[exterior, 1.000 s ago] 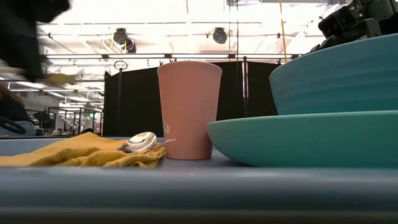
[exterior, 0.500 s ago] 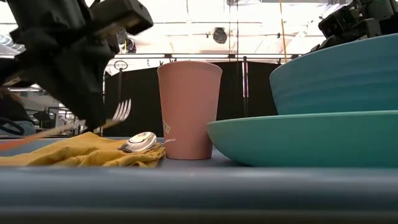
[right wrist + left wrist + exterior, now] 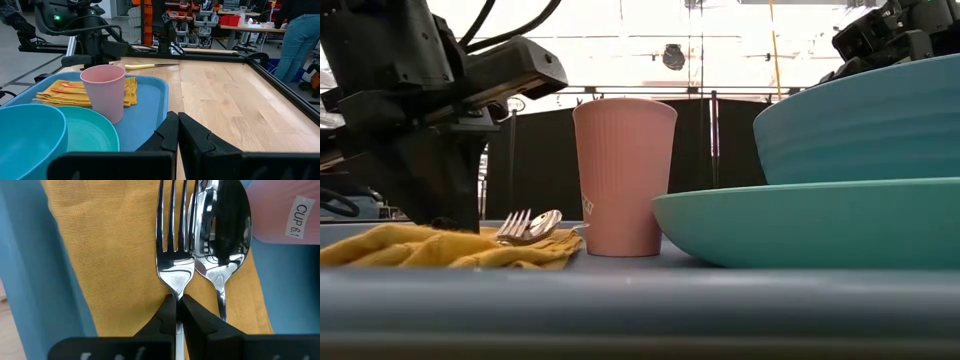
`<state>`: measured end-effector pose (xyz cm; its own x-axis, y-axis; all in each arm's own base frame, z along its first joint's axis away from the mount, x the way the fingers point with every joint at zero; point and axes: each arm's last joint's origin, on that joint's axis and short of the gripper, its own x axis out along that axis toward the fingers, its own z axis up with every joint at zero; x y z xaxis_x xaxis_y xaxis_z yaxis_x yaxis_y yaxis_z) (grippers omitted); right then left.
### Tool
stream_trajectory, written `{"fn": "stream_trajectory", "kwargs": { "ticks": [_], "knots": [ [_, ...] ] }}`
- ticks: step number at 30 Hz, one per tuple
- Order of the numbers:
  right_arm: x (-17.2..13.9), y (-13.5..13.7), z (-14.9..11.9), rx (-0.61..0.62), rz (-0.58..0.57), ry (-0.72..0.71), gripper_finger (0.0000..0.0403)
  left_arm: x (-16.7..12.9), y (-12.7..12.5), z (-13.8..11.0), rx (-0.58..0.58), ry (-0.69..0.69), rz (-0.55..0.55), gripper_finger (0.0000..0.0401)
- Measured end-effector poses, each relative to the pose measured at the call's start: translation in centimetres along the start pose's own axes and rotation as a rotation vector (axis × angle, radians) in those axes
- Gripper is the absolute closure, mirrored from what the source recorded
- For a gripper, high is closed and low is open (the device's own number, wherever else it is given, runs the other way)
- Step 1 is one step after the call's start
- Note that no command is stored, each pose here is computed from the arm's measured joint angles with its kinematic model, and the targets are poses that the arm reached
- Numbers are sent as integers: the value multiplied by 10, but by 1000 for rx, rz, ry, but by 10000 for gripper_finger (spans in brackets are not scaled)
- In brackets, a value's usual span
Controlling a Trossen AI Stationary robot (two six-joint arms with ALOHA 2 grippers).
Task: Set up tray
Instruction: Put the orange fork on the yellow napkin to the left of the orange spoon
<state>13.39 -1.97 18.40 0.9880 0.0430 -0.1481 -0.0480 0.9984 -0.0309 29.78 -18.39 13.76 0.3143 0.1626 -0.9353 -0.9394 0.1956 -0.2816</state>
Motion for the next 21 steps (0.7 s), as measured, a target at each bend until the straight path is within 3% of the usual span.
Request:
{"fn": "stream_trajectory", "kwargs": {
  "ticks": [7,21],
  "knots": [
    [0,0,0,0,0,0,403,-2,2,0,-1,-19,-3,383],
    [0,0,0,1,0,0,403,-15,0,-10,-127,-29,11,391]
  ]
}}
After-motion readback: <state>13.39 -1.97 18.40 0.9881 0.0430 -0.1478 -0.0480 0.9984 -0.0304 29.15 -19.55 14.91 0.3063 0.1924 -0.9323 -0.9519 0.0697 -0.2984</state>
